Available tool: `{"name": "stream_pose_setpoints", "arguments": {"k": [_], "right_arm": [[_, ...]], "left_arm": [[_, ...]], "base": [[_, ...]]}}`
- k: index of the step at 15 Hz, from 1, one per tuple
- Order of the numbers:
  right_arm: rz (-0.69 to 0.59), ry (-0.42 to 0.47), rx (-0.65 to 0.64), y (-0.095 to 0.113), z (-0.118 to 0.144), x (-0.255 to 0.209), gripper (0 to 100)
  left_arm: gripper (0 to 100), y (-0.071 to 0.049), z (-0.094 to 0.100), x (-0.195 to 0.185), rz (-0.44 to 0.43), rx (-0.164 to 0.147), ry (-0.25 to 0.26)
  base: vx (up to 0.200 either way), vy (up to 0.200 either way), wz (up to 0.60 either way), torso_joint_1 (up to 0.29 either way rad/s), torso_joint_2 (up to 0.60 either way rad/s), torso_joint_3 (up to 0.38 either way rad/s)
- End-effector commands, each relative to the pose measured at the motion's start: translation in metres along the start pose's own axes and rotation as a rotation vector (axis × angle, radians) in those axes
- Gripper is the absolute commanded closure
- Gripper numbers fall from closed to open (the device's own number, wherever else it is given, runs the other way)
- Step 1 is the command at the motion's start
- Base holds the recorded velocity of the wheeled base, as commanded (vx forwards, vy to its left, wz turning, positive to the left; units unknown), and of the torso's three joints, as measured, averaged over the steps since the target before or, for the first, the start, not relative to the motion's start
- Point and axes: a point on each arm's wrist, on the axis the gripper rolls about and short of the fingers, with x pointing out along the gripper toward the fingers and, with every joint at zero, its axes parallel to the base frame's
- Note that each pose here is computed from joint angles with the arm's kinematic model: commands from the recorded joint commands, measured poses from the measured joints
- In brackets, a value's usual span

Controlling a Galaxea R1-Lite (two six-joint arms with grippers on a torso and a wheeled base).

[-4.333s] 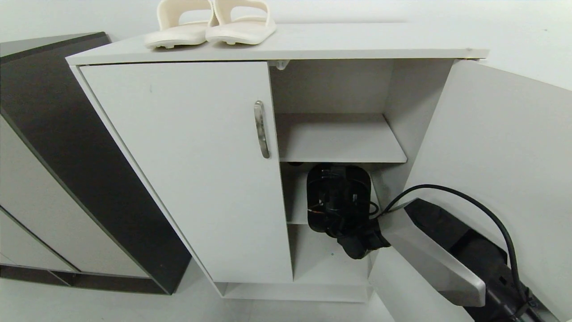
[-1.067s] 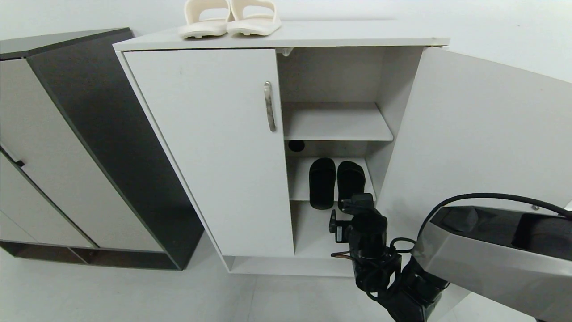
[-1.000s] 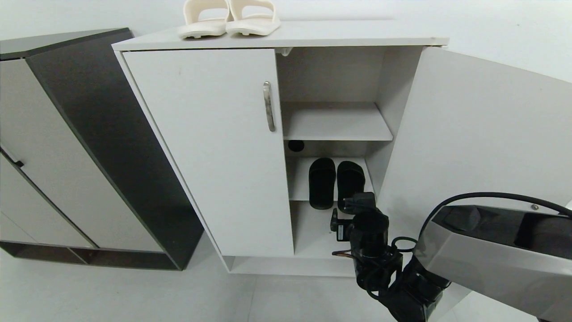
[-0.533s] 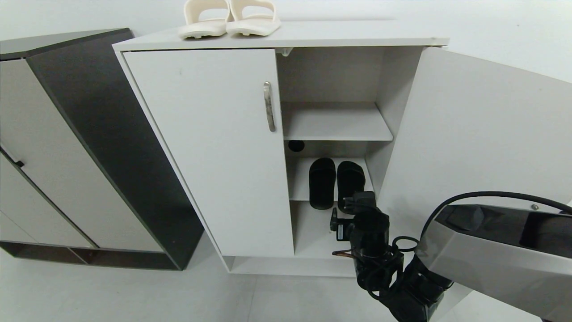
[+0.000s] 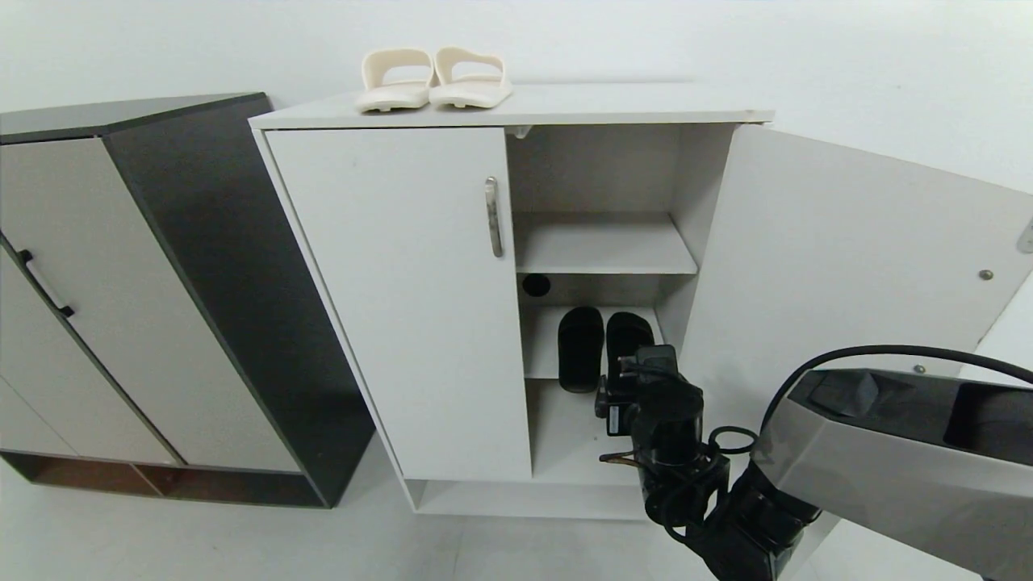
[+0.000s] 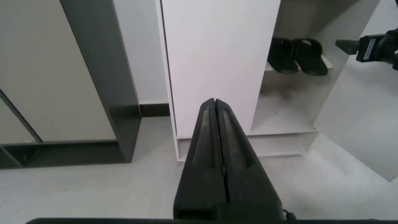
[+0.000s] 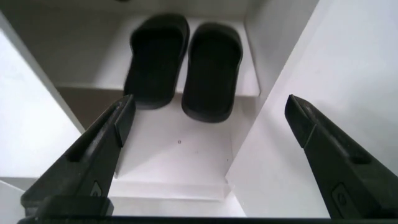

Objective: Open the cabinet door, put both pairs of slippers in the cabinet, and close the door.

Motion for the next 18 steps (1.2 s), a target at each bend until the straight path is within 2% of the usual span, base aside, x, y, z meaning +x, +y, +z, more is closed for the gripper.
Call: {"name": "stream_pose_setpoints", "arguments": {"k": [1, 7, 15, 18], "right_arm": [[0.002, -0.003, -0.001, 0.0003, 0.0007, -0.0004, 0], [0.006, 0.005, -0.009, -0.0010, 0.0002, -0.0043, 0], [0.012, 0.011, -0.017, -0.0011, -0.0004, -0.0079, 0], [0.012, 0.010, -0.018, -0.0012, 0.0002, -0.0079, 0]], "left_arm": [[100, 0.0000, -0.0001, 0.0001, 0.000, 0.000, 0.003], [100, 0.0001, 0.0001, 0.0001, 0.001, 0.006, 0.001], [100, 0.0001, 0.0001, 0.0001, 0.001, 0.004, 0.001], [100, 0.0000, 0.0001, 0.0001, 0.000, 0.004, 0.001]], "base": [[0.000, 0.000, 0.00, -0.002, 0.00, 0.207], [0.000, 0.000, 0.00, 0.002, 0.00, 0.192], [0.000, 0.000, 0.00, 0.001, 0.00, 0.016], [0.000, 0.200, 0.00, -0.001, 0.00, 0.007]]}}
